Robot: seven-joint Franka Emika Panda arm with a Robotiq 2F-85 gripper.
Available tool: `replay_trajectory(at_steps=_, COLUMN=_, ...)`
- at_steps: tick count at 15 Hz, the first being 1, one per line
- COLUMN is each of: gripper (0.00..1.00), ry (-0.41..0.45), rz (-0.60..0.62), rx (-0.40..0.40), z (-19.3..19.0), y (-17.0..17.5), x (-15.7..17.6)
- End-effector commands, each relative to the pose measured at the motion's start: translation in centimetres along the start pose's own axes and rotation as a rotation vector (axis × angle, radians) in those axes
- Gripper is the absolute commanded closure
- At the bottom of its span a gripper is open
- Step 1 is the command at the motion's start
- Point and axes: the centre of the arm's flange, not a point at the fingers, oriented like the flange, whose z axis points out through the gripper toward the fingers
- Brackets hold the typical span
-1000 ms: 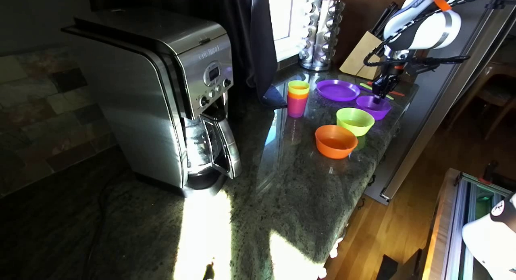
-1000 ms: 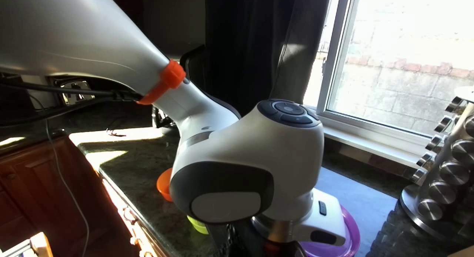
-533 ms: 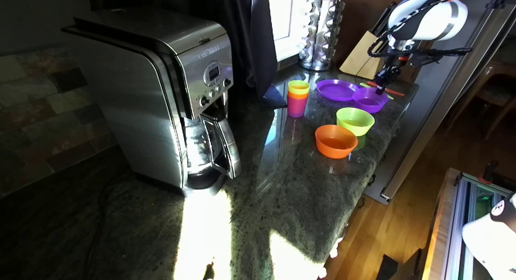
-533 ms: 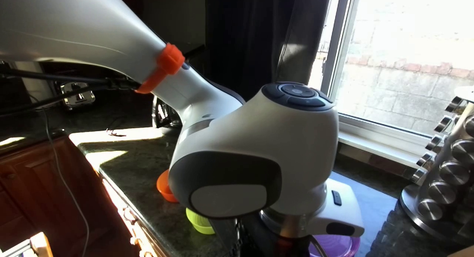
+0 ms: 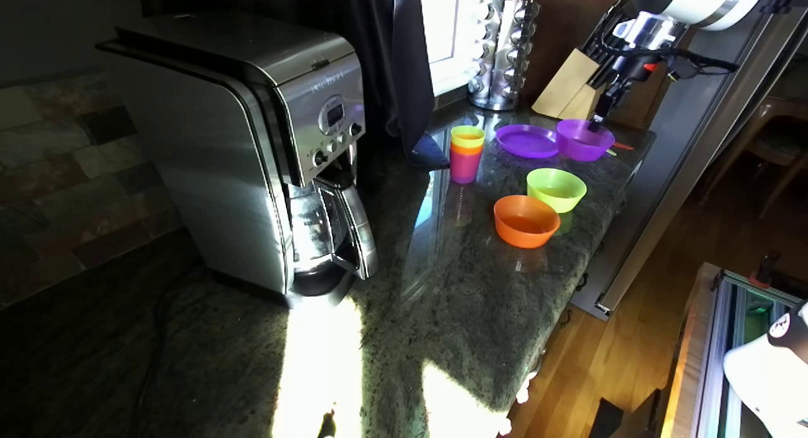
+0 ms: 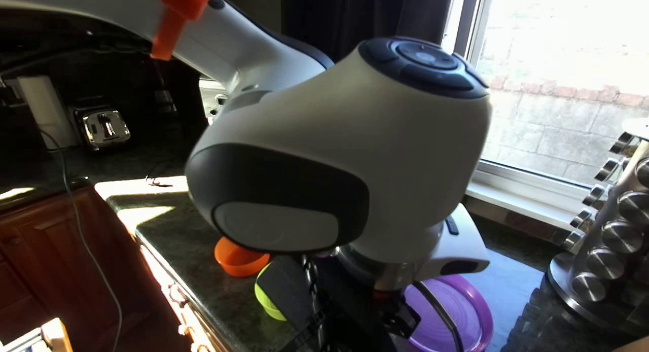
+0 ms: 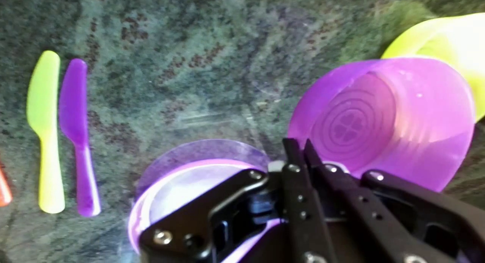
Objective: Place the bowls inside each other and place the cups separately
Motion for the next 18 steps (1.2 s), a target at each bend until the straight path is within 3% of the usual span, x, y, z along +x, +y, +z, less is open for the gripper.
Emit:
replay_trajectory(at_steps=1, gripper=0.99, ry=-0.003, rz=-0.102, rx=0.129, z=-0.8, y=-2.8, x=-0.2)
replay_trajectory(at_steps=4, gripper=0.99, ry=-0.025, rz=-0.135, rx=0.164, z=0.4, y=-5.1, x=1.3)
replay_trajectory(at_steps=10, gripper=0.99, ry=-0.071, rz=-0.165, rx=0.139, z=4.4, y=-8.2, x=3.2)
replay_trajectory(at_steps=18, gripper=0.99, ry=-0.130, rz=-0.187, rx=0.144, z=5.8, y=-7.6, x=2.3)
